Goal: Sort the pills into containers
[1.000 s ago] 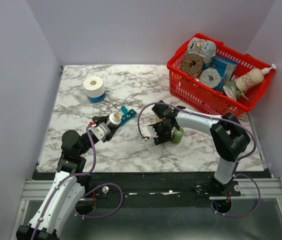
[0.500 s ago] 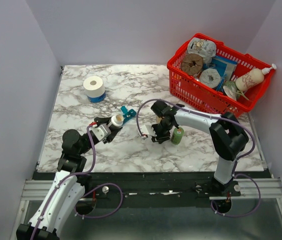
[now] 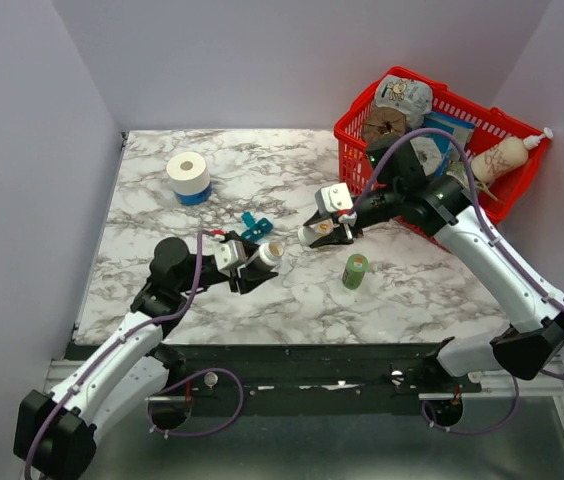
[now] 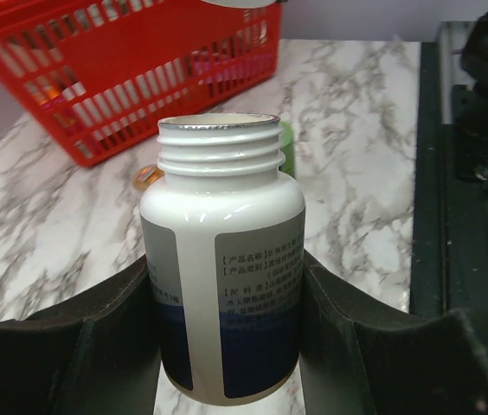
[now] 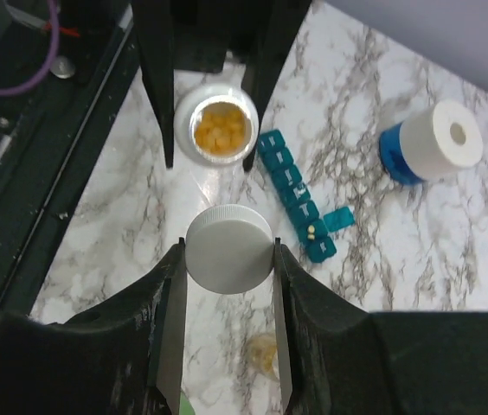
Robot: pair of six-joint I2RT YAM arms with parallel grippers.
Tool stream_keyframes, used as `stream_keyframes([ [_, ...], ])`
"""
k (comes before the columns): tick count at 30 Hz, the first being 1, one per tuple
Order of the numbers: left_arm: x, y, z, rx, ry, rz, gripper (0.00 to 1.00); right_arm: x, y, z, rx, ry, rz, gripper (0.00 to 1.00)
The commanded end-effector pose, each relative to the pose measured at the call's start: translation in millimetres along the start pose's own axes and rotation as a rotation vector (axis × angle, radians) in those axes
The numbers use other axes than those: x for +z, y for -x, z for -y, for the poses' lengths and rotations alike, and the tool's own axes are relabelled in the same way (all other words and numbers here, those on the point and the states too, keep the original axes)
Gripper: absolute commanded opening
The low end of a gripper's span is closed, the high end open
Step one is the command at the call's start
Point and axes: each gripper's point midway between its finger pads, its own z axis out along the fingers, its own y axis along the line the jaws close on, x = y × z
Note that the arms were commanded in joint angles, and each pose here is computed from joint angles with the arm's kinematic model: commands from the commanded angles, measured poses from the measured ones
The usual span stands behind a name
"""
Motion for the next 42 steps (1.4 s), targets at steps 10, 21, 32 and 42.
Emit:
stream_keyframes([
  [10,46,31,29,-0.088,-0.193,0.019,0.00,1,30,-43,0.115,0.181,0.171,0.23],
  [21,52,30,38,-0.112,-0.236,0.001,0.00,11,26,-39,0.122,0.197,0.155,0.24],
  [32,50,26,44,-0.118,-0.261,0.002,0.00,17,11,-34,0.126,0.181,0.097,0.24],
  [42,49,30,48,-0.134,-0.273,0.018,0.00,22,-3,-32,0.139,0.177,0.058,0.24],
])
